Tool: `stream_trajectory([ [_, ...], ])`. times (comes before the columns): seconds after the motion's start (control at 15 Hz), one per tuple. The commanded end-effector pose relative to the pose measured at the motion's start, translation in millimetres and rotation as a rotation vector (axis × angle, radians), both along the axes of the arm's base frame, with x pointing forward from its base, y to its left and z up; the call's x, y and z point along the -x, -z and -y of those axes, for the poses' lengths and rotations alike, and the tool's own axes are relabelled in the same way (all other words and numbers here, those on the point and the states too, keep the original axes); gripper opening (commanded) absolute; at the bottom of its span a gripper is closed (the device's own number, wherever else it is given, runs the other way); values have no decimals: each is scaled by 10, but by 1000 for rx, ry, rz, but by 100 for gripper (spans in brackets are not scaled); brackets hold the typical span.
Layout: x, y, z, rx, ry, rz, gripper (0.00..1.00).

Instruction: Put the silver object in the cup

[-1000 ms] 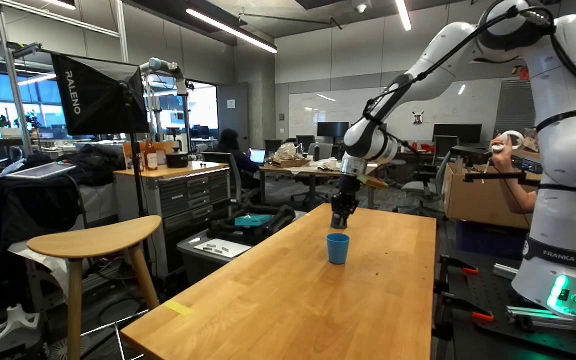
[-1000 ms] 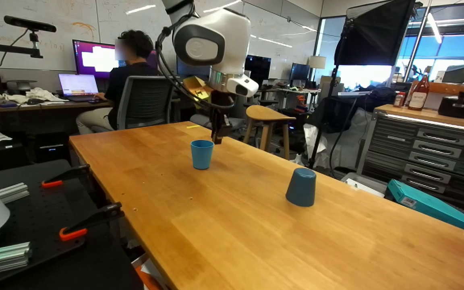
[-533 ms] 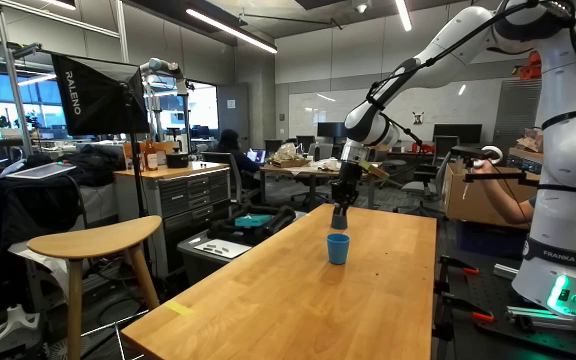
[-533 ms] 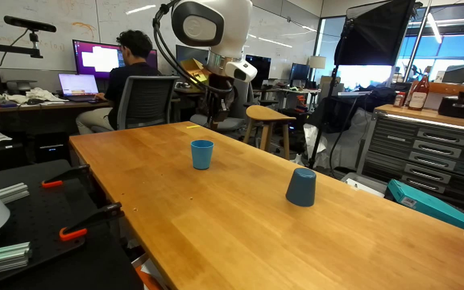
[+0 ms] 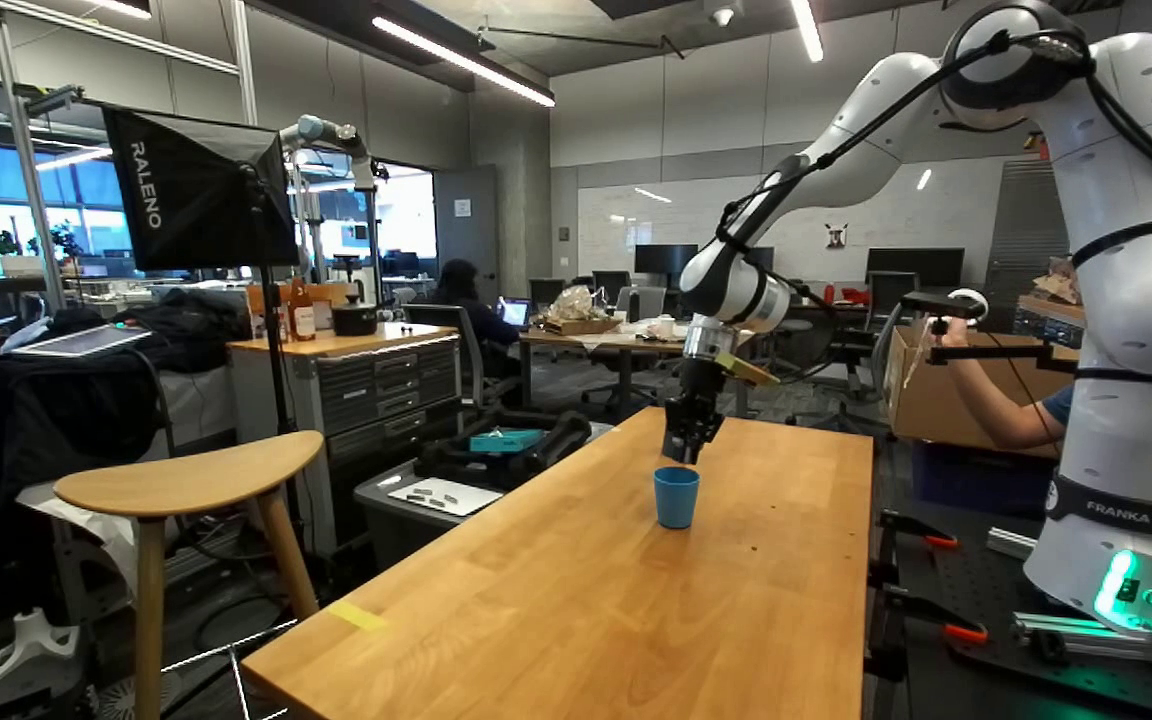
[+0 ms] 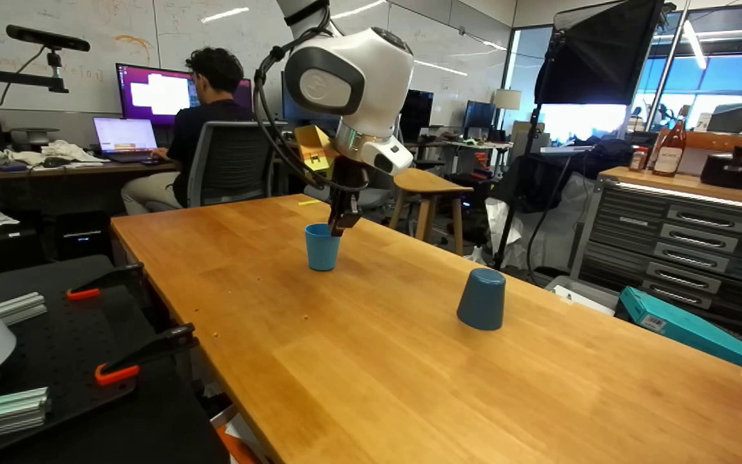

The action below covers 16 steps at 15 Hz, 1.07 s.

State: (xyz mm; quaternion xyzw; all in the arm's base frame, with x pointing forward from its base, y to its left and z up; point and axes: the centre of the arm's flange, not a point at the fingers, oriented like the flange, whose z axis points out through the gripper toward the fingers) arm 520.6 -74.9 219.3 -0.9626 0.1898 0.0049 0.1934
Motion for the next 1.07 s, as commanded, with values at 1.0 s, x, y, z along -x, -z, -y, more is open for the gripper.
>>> stream_trajectory([
  [1.0,-235,-88,-211,-241,-36,-103,10],
])
